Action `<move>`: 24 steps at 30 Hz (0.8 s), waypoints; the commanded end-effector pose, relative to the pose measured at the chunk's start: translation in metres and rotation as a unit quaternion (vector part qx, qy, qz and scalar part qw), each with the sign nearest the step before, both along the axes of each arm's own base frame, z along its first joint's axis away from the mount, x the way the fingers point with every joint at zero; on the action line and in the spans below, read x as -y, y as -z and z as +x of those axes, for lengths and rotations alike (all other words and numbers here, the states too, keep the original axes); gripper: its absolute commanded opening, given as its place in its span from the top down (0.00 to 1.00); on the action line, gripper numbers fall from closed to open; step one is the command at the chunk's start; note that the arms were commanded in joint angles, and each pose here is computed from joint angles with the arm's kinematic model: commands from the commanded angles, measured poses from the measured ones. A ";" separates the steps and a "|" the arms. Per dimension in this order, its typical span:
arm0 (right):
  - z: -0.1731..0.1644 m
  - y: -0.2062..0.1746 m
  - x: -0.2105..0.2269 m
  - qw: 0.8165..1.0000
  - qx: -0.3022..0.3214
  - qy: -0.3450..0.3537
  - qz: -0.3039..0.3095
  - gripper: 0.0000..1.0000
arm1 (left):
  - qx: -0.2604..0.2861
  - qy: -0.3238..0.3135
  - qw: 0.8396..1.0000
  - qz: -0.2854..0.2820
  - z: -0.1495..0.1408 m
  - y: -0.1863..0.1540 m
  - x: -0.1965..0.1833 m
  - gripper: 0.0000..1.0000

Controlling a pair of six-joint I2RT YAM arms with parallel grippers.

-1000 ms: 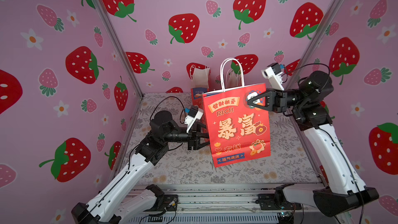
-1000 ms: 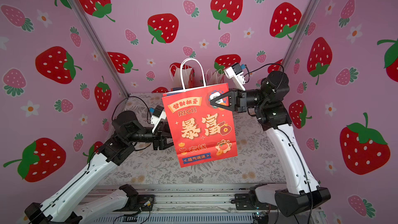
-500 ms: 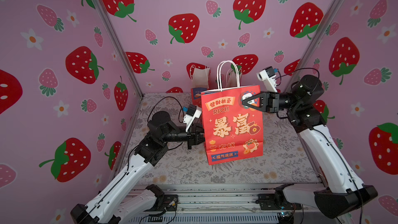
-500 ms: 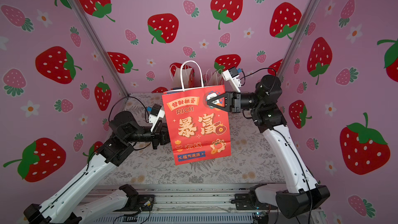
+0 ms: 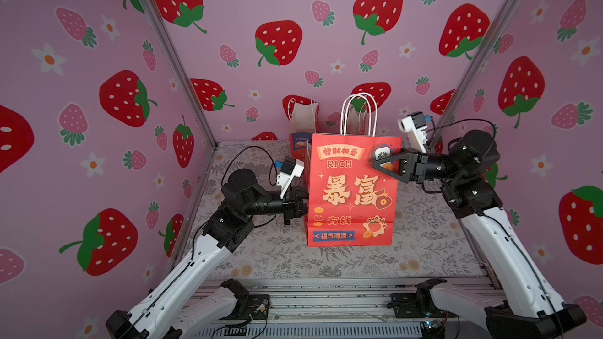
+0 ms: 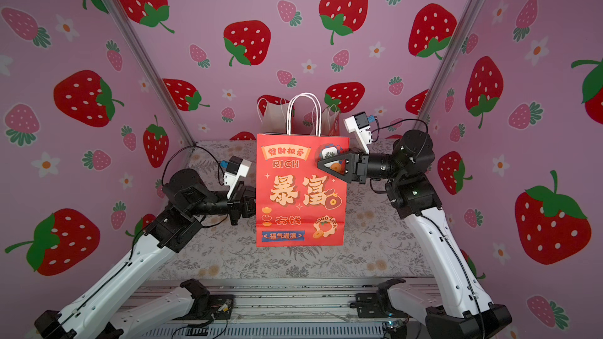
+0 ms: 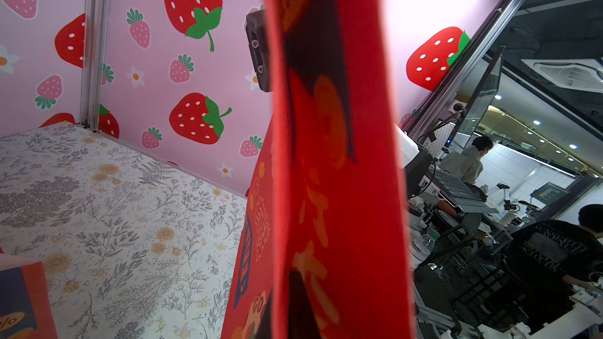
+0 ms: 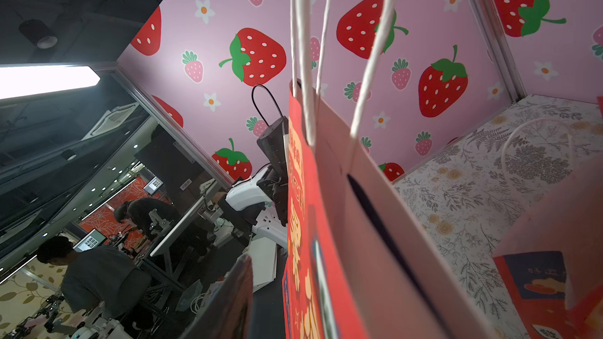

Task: Put away the paper bag
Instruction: Press the paper bag.

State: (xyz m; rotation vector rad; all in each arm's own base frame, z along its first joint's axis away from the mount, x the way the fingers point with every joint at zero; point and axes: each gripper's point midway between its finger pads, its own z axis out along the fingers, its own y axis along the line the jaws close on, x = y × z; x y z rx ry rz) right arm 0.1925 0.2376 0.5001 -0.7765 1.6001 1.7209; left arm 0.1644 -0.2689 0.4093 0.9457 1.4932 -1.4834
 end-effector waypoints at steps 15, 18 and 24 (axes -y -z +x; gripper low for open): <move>0.002 0.021 -0.002 0.999 -0.021 0.032 -0.014 1.00 | 0.043 -0.011 0.998 -0.032 -0.009 -0.030 -0.007 0.62; -0.002 0.025 -0.001 0.999 -0.022 0.031 -0.018 1.00 | 0.036 -0.069 0.997 -0.015 0.005 -0.028 -0.014 0.54; -0.010 0.035 0.004 0.999 -0.026 0.032 -0.026 1.00 | 0.020 -0.209 0.978 0.003 0.035 -0.023 -0.049 0.41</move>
